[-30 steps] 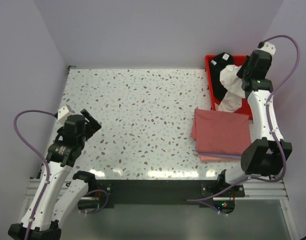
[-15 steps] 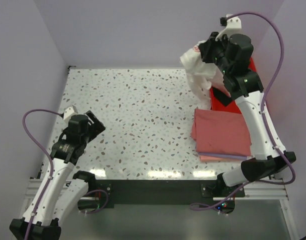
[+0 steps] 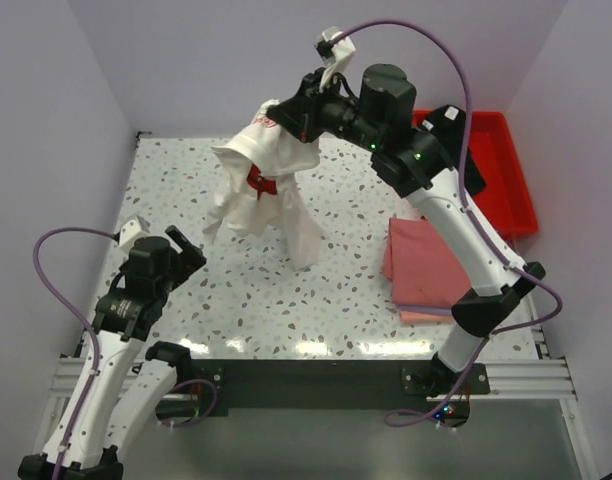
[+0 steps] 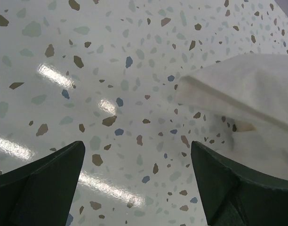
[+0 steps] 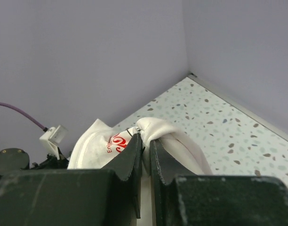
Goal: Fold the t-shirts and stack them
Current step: Move the tshirt to the center of the board
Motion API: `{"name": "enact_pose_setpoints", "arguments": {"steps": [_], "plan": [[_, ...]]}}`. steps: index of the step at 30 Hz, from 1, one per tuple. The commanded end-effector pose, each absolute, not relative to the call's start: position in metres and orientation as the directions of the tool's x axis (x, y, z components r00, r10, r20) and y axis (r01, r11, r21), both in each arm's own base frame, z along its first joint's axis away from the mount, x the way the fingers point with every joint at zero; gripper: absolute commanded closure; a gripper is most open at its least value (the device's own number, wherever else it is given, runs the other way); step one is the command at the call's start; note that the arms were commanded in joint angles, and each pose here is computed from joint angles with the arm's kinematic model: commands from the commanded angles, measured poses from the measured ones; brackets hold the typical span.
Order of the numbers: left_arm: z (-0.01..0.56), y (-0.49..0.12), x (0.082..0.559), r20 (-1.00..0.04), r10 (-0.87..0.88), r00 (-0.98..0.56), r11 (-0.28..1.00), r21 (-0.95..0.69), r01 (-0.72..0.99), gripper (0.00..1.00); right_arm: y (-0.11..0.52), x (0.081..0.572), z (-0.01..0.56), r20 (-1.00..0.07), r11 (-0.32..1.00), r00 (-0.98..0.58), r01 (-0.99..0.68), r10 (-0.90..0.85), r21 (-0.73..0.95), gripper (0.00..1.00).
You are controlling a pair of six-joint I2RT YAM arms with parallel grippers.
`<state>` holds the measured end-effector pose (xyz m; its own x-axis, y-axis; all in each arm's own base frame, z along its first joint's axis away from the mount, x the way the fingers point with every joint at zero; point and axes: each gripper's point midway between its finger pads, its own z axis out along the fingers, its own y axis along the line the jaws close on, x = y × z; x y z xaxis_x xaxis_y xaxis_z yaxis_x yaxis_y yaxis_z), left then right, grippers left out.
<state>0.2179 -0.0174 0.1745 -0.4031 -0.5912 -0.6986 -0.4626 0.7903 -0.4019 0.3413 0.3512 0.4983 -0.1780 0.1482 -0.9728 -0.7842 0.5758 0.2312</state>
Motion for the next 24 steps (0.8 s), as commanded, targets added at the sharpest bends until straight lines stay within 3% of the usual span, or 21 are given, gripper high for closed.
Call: {"name": "enact_pose_setpoints", "arguments": {"steps": [1, 4, 7, 9, 10, 11, 13, 14, 17, 18, 19, 22, 24], "plan": [[0.196, -0.008, 0.211, -0.713, -0.610, -0.346, 0.767, -0.420, -0.486, 0.00, 0.375, 0.319, 0.559, -0.946, 0.423, -0.109, -0.875, 0.304, 0.237, 1.00], [0.200, -0.004, 0.205, -0.717, -0.616, -0.326, 0.757, -0.425, -0.496, 0.00, 0.389, 0.329, 0.546, -0.933, 0.403, -0.155, -0.870, 0.324, 0.284, 1.00], [0.204, -0.004, 0.202, -0.716, -0.622, -0.317, 0.753, -0.436, -0.493, 0.00, 0.388, 0.348, 0.511, -0.940, 0.480, -0.186, -0.821, 0.286, 0.308, 1.00], [0.203, -0.004, 0.202, -0.715, -0.623, -0.317, 0.752, -0.437, -0.493, 0.00, 0.382, 0.362, 0.458, -0.953, 0.562, -0.225, -0.771, 0.201, 0.300, 1.00], [0.200, -0.005, 0.202, -0.711, -0.626, -0.322, 0.751, -0.436, -0.496, 0.00, 0.368, 0.363, 0.452, -0.956, 0.601, -0.220, -0.744, 0.194, 0.293, 0.95], [0.198, -0.009, 0.204, -0.703, -0.628, -0.334, 0.754, -0.442, -0.486, 0.00, 0.356, 0.376, 0.401, -0.944, 0.652, -0.296, -0.688, 0.148, 0.318, 0.93], [0.188, -0.013, 0.207, -0.689, -0.629, -0.360, 0.758, -0.440, -0.481, 0.00, 0.330, 0.386, 0.364, -0.921, 0.694, -0.361, -0.625, 0.148, 0.356, 0.90], [0.184, -0.019, 0.211, -0.678, -0.630, -0.378, 0.762, -0.446, -0.469, 0.00, 0.317, 0.392, 0.316, -0.886, 0.718, -0.446, -0.575, 0.127, 0.392, 0.89], [0.163, -0.034, 0.220, -0.641, -0.621, -0.451, 0.780, -0.449, -0.436, 0.00, 0.263, 0.435, 0.247, -0.810, 0.787, -0.563, -0.419, 0.165, 0.452, 0.83], [0.158, -0.039, 0.222, -0.631, -0.616, -0.472, 0.786, -0.450, -0.424, 0.00, 0.237, 0.448, 0.228, -0.789, 0.826, -0.591, -0.354, 0.166, 0.438, 0.79], [0.151, -0.043, 0.226, -0.624, -0.611, -0.488, 0.791, -0.454, -0.410, 0.00, 0.226, 0.455, 0.215, -0.775, 0.849, -0.613, -0.318, 0.155, 0.421, 0.54], [0.130, -0.058, 0.231, -0.582, -0.590, -0.560, 0.806, -0.459, -0.373, 0.00, 0.200, 0.464, 0.188, -0.730, 0.903, -0.678, -0.261, 0.081, 0.343, 0.01], [0.118, -0.065, 0.237, -0.566, -0.584, -0.582, 0.809, -0.466, -0.358, 0.00, 0.199, 0.459, 0.193, -0.740, 0.901, -0.669, -0.281, 0.064, 0.331, 0.01]]}}
